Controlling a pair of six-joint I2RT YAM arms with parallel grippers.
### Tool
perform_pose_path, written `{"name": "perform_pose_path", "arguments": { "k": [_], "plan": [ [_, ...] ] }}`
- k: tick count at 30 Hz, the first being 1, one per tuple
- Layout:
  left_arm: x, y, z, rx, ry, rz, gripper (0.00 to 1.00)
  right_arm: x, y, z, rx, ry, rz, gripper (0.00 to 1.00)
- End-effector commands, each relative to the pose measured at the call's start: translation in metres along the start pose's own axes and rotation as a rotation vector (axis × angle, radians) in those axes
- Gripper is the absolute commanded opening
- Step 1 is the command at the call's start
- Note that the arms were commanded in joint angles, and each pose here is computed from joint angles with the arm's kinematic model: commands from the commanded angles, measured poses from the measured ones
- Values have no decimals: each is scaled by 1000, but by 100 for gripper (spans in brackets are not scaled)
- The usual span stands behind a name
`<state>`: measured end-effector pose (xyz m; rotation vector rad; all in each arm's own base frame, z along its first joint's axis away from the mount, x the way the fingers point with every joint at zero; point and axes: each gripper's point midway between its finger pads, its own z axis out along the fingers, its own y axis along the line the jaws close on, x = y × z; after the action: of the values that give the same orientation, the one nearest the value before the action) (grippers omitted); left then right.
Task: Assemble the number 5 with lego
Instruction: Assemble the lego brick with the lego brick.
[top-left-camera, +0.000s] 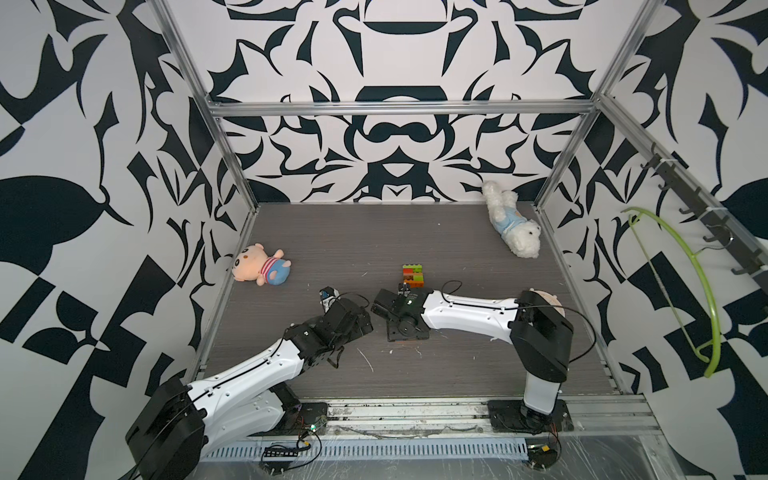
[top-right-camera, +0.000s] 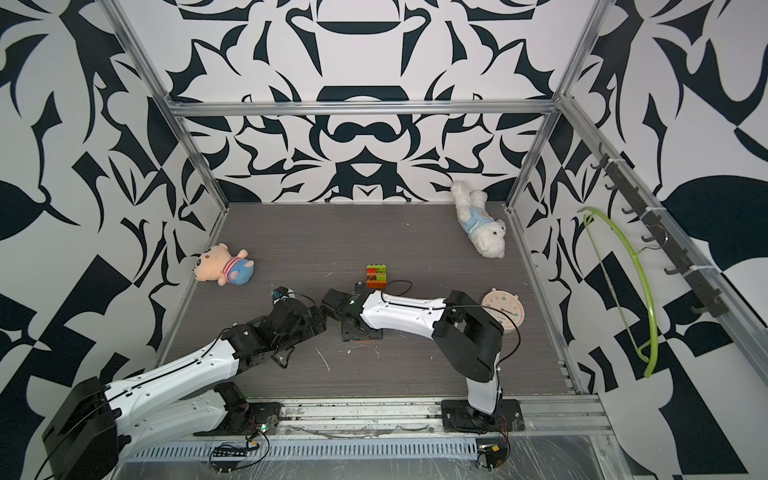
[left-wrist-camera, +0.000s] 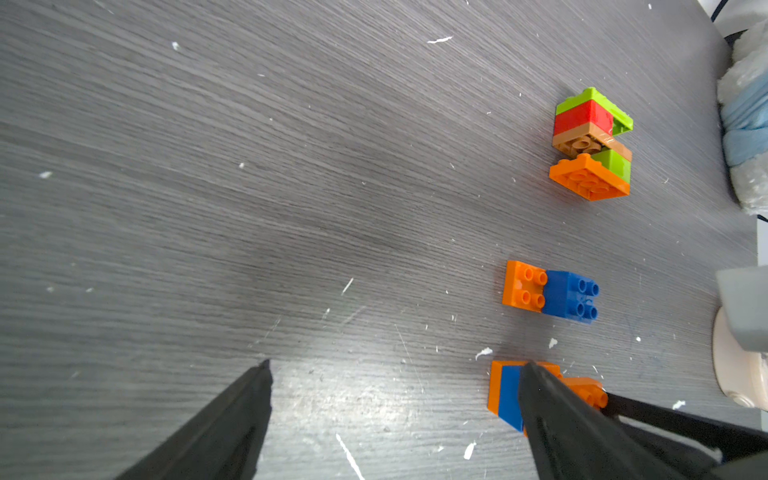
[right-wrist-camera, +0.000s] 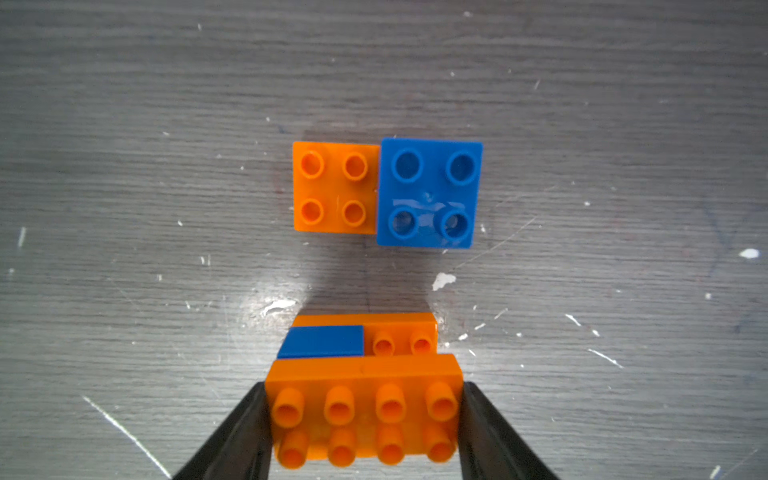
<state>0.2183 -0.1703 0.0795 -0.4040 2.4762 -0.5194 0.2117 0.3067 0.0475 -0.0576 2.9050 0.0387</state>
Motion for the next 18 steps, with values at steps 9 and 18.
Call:
{"name": "perform_pose_path", "arguments": {
  "k": [9, 18],
  "plan": [
    [0, 10, 0, -40, -5, -1, 99, 15, -13, 21, 90, 96, -57, 57],
    [-1, 7, 2, -43, -1, -1, 99, 20, -18, 29, 97, 117, -56, 56]
  ]
}}
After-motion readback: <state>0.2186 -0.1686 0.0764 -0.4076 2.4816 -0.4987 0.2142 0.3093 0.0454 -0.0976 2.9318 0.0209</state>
